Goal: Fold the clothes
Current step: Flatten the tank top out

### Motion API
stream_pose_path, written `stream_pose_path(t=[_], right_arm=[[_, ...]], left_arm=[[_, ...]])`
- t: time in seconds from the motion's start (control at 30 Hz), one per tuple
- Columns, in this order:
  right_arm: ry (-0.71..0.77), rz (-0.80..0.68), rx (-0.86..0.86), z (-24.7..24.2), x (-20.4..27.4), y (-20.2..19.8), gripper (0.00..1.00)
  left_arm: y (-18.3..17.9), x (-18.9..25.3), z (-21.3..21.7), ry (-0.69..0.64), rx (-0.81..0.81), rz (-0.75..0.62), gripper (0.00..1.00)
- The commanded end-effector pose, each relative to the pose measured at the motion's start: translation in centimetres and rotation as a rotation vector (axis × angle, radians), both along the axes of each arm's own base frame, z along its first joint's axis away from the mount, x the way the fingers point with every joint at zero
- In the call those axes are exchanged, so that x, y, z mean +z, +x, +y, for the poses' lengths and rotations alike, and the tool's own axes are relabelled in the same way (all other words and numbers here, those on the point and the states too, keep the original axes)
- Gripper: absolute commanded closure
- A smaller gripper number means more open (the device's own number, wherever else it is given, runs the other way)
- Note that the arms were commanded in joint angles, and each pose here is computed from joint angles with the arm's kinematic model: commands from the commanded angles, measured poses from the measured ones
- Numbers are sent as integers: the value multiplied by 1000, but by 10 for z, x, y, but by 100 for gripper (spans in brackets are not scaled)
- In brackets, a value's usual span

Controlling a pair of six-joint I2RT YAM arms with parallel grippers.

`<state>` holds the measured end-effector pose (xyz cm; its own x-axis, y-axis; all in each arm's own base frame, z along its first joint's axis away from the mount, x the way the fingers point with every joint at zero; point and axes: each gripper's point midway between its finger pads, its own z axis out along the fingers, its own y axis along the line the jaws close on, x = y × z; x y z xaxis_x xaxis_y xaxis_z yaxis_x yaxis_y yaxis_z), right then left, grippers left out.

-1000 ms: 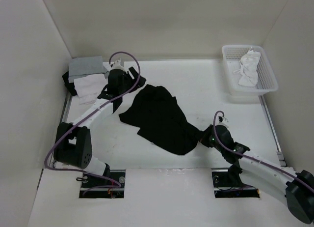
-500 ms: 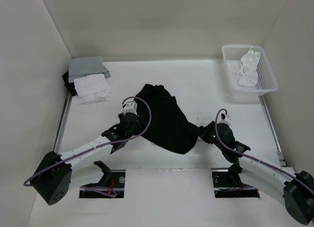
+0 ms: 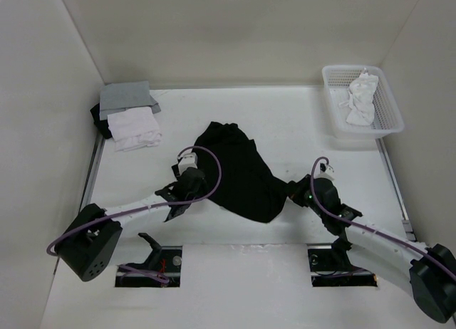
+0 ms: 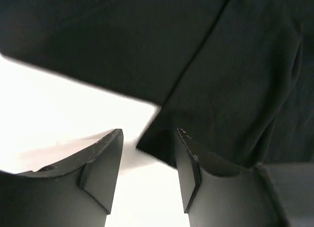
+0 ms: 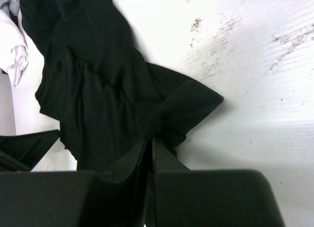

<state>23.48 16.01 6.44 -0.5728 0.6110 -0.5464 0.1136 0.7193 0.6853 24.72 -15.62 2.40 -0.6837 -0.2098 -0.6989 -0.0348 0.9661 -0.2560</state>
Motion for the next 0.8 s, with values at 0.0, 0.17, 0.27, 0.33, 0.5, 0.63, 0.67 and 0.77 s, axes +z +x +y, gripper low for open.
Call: stream_pose_path(t=[0.0, 0.17, 0.27, 0.33, 0.5, 0.63, 0.67, 0.77], right_arm=[[29, -63, 9, 5, 14, 7, 93], [31, -63, 11, 5, 13, 5, 93], [34, -65, 13, 5, 14, 6, 93], [34, -66, 10, 4, 14, 7, 93], [42, -81, 9, 5, 20, 8, 93], [36, -58, 17, 5, 15, 3, 93], [32, -46, 23, 6, 12, 0, 93], [12, 63, 101, 17, -4, -30, 89]], left_arm=[[4, -5, -11, -42, -43, 11, 67], [0, -5, -8, -55, -45, 28, 84], [-5, -2, -7, -88, -50, 43, 85], [-8, -1, -10, -109, -58, 50, 85], [-8, 12, -11, -129, -47, 35, 100], [6, 92, -5, -223, -11, -141, 100], [8, 111, 0, -237, 4, -180, 100], [9, 161, 30, -261, 79, -289, 100]])
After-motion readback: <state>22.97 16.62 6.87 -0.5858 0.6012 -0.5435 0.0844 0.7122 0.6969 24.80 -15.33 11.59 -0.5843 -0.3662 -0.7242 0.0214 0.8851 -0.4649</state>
